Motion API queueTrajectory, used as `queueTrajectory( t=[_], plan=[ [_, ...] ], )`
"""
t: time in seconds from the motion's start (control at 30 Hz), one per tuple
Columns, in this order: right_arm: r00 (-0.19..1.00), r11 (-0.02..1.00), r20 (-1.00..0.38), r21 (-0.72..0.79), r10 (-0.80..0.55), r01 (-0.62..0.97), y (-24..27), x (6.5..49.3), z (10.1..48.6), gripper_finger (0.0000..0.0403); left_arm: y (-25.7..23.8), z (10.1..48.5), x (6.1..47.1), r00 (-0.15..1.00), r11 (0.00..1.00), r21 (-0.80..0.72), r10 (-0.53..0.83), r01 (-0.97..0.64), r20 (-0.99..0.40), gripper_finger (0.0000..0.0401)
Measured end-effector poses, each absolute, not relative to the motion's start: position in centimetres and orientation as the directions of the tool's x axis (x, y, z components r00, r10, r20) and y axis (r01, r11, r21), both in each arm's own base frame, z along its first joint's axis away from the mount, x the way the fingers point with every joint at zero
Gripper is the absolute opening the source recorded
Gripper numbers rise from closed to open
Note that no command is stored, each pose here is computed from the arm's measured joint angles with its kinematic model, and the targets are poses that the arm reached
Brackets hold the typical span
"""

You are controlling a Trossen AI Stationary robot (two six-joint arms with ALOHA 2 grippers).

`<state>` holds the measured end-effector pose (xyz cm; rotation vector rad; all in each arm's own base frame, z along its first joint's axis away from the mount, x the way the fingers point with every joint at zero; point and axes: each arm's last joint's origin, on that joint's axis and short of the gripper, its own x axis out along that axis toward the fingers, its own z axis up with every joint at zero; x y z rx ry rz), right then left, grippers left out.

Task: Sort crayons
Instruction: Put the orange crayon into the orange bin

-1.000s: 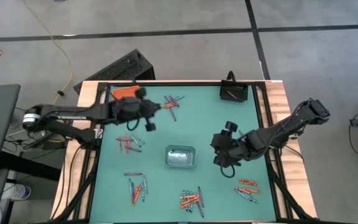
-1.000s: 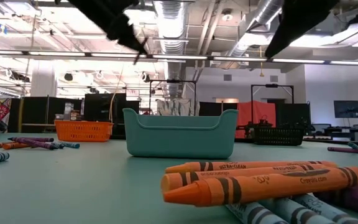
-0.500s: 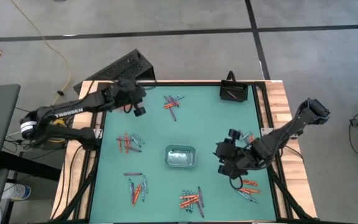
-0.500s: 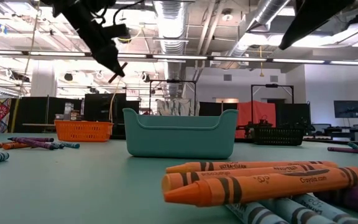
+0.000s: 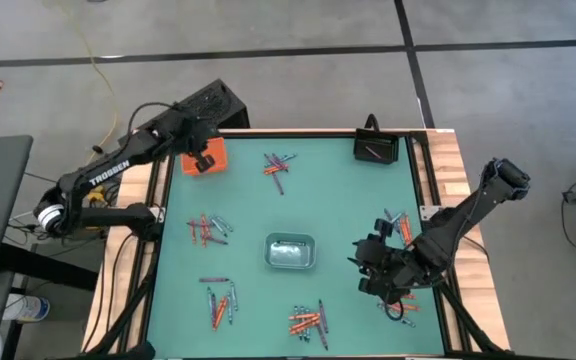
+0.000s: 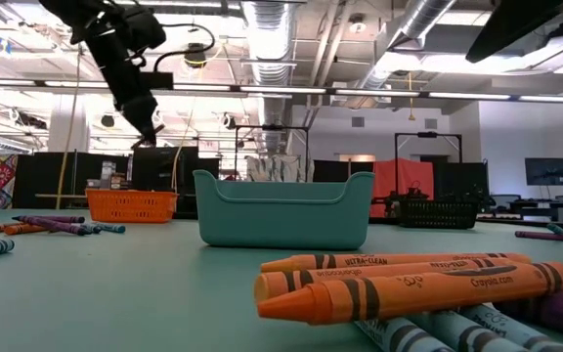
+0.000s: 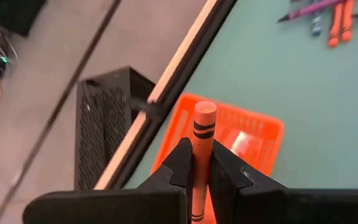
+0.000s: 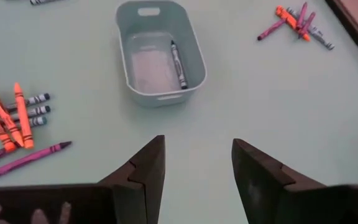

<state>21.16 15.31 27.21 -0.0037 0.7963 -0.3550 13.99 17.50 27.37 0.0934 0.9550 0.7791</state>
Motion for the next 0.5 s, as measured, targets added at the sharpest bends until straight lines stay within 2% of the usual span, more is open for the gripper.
queueTrajectory(
  t=[0.27, 0.5],
  plan=[
    [0.677, 0.941, -0.662, -0.14, -0.321, 0.31, 15.9, 20.9, 27.4, 0.0177, 18.9, 26.8, 13.0, 0.316, 0.717, 0.356, 0.621, -0.599, -0.718, 0.0015],
    [0.662, 0.937, -0.672, -0.151, -0.331, 0.316, 16.6, 21.3, 26.4, 0.0177, 21.2, 22.9, 14.1, 0.212, 0.75, 0.325, 0.521, -0.576, -0.827, 0.0016]
  ],
)
